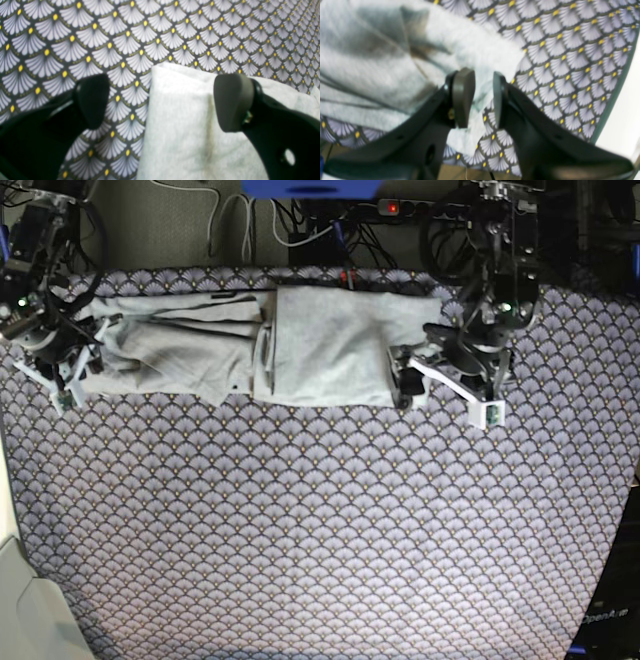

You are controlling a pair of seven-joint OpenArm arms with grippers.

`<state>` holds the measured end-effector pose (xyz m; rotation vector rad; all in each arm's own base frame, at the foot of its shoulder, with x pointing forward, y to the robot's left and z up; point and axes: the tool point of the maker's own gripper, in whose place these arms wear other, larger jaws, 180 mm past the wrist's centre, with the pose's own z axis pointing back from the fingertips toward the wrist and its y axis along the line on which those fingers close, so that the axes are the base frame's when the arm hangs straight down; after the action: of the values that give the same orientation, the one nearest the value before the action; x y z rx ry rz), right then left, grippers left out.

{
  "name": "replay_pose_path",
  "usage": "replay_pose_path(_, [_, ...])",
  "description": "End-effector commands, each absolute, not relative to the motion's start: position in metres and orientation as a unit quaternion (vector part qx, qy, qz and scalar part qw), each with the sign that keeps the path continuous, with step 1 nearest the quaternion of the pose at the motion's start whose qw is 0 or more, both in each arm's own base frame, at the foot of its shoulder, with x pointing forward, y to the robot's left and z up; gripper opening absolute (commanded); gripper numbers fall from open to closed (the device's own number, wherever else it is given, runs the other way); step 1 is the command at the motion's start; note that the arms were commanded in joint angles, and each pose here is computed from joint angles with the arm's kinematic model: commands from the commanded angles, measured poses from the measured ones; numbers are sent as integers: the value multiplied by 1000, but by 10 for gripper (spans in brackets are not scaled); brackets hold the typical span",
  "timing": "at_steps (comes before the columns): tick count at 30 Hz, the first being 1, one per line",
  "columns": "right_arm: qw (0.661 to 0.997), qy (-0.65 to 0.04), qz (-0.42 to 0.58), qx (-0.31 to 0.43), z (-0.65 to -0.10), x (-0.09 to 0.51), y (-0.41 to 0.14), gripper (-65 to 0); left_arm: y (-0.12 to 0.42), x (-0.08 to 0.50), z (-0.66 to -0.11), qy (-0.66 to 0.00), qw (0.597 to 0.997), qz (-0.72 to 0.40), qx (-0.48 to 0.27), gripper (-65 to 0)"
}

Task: Fold the T-shirt properly
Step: 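Release the left gripper and pinch the strip end with the right gripper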

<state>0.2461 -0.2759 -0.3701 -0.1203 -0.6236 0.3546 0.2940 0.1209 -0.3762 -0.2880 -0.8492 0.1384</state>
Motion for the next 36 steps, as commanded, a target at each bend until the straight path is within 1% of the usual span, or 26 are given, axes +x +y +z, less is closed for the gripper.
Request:
replay_pose_path(1, [928, -324, 170, -70, -358, 253, -284, -467, 122, 302, -365, -431, 889, 66, -141, 0])
replay_pose_path(6, [930, -323, 160, -75, -357, 249, -291, -377, 122, 302, -366, -431, 889, 67, -142, 0])
replay_pose_path(11, [931, -320, 161, -73, -359, 248, -290, -340, 122, 307, -362, -436, 886, 66, -142, 0])
replay_pose_path(17, [949, -282, 134, -49, -391, 236, -298, -335, 122, 307, -362, -436, 886, 65, -142, 0])
replay_pose_path(24, [961, -253, 109, -24, -417, 230, -301, -332, 123, 307, -362, -436, 887, 65, -141, 0])
replay_pose_path(31, [965, -243, 96, -14, -427, 231, -304, -332, 122, 306, -363, -434, 887, 65, -141, 0])
replay_pose_path(36, [966, -240, 96, -12, -428, 229, -302, -319, 122, 306, -363, -434, 888, 65, -141, 0])
